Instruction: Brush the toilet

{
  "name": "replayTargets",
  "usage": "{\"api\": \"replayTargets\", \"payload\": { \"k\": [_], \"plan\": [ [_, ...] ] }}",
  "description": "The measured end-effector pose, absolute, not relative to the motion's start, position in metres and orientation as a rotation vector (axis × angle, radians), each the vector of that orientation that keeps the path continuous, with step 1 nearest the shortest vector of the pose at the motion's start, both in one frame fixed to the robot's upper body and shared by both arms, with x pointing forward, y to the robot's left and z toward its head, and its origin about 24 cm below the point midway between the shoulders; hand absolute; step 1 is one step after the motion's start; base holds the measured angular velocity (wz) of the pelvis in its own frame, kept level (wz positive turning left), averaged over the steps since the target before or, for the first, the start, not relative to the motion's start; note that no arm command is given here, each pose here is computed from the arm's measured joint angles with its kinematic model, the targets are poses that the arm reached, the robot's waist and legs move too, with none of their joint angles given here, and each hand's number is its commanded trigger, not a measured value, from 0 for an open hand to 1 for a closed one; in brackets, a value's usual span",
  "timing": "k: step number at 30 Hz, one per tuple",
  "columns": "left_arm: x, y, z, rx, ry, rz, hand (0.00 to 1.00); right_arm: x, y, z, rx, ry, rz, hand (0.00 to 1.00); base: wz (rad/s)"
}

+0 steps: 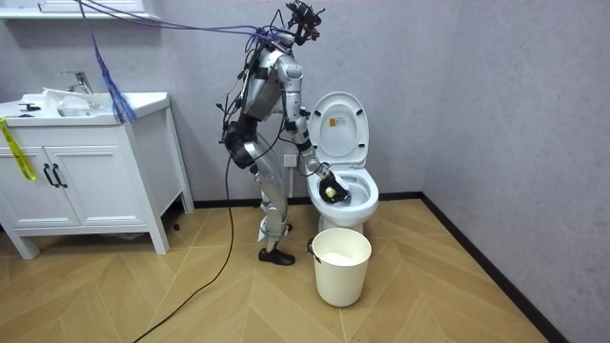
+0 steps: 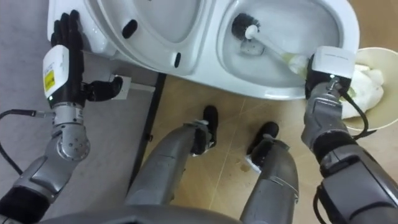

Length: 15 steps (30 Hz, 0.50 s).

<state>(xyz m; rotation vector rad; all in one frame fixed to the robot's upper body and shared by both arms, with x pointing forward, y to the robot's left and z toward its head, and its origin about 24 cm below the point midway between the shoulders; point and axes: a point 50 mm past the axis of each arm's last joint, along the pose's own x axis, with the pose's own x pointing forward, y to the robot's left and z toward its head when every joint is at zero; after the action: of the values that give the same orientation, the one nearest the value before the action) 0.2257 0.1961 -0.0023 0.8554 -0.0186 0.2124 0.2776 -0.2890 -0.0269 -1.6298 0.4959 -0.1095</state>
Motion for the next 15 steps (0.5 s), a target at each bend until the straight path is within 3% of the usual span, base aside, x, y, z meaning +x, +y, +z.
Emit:
{"api": "replayTargets", "payload": {
  "k": [10,15],
  "plan": [
    [0.230,0.184,0.017,0.828,-0.101,0.123,0.00,0.267,-0.354,-0.003,-1.578,0.628,-0.236,1.00,0.21],
    [0.229,0.188,0.012,0.836,-0.076,0.117,0.00,0.267,-0.355,-0.001,-1.589,0.627,-0.227,1.00,-0.09]
  ]
}}
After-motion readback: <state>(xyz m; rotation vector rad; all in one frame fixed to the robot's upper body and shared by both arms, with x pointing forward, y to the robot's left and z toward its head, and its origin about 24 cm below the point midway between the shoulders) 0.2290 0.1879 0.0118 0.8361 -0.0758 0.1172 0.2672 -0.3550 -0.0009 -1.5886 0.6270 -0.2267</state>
